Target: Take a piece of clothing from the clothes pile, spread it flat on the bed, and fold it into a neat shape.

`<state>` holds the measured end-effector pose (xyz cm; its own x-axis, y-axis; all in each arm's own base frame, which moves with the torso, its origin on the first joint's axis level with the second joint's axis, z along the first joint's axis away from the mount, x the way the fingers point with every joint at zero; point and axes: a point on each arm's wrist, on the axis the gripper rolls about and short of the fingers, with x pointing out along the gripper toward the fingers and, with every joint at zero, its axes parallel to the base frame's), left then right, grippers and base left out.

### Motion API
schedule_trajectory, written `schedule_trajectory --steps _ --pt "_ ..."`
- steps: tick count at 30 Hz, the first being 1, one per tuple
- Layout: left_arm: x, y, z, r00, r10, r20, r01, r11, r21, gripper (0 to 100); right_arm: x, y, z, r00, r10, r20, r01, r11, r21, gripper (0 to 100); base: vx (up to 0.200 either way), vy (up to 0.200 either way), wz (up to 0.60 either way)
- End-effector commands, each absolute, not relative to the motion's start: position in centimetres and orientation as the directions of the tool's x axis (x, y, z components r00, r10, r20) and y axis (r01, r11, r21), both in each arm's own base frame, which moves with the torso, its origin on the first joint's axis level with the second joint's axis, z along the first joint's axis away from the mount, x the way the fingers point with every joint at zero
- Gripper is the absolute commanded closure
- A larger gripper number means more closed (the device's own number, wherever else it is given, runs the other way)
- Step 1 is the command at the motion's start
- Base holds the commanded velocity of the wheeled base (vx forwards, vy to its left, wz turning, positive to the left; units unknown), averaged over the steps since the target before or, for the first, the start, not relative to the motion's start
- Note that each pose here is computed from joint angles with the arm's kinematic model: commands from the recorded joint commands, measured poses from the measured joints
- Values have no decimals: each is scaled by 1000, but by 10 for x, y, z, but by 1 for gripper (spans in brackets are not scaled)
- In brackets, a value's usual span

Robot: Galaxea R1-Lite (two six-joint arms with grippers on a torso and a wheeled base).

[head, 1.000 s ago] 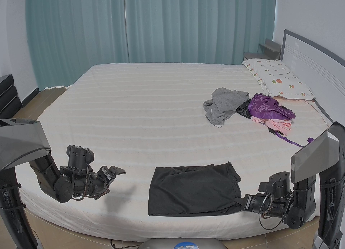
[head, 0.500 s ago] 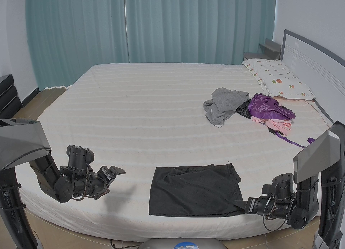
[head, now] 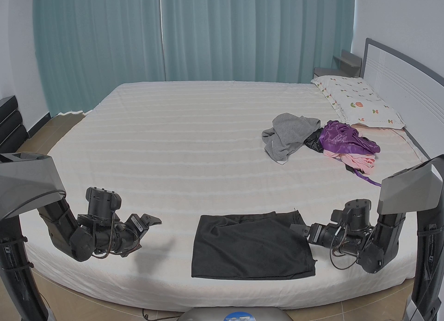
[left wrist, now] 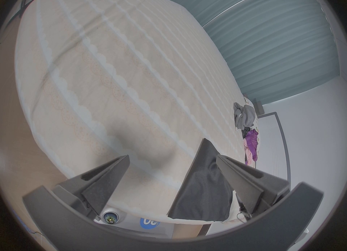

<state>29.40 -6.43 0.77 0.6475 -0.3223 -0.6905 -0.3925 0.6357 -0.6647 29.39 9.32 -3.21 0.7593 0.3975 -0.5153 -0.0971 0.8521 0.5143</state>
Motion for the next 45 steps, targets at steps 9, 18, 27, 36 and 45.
schedule_trajectory --steps 9,18,27,36,45 --pt "294 -65 7 645 -322 -693 -394 637 -663 0 365 105 -40 771 385 -507 -70 843 533 0 0 0 0" --pt "294 -65 7 645 -322 -693 -394 637 -663 0 364 103 -41 761 376 -529 -53 848 527 100 0 0 0" --pt "294 -65 7 645 -322 -693 -394 637 -663 0 375 79 -35 797 325 -509 -7 847 531 100 0 0 0" --pt "294 -68 2 645 -297 -704 -403 651 -643 0 378 72 -39 795 311 -521 16 848 530 100 0 0 0" --pt "295 -70 2 649 -288 -705 -405 653 -640 0 377 72 -41 783 314 -537 22 849 529 0 0 0 0"
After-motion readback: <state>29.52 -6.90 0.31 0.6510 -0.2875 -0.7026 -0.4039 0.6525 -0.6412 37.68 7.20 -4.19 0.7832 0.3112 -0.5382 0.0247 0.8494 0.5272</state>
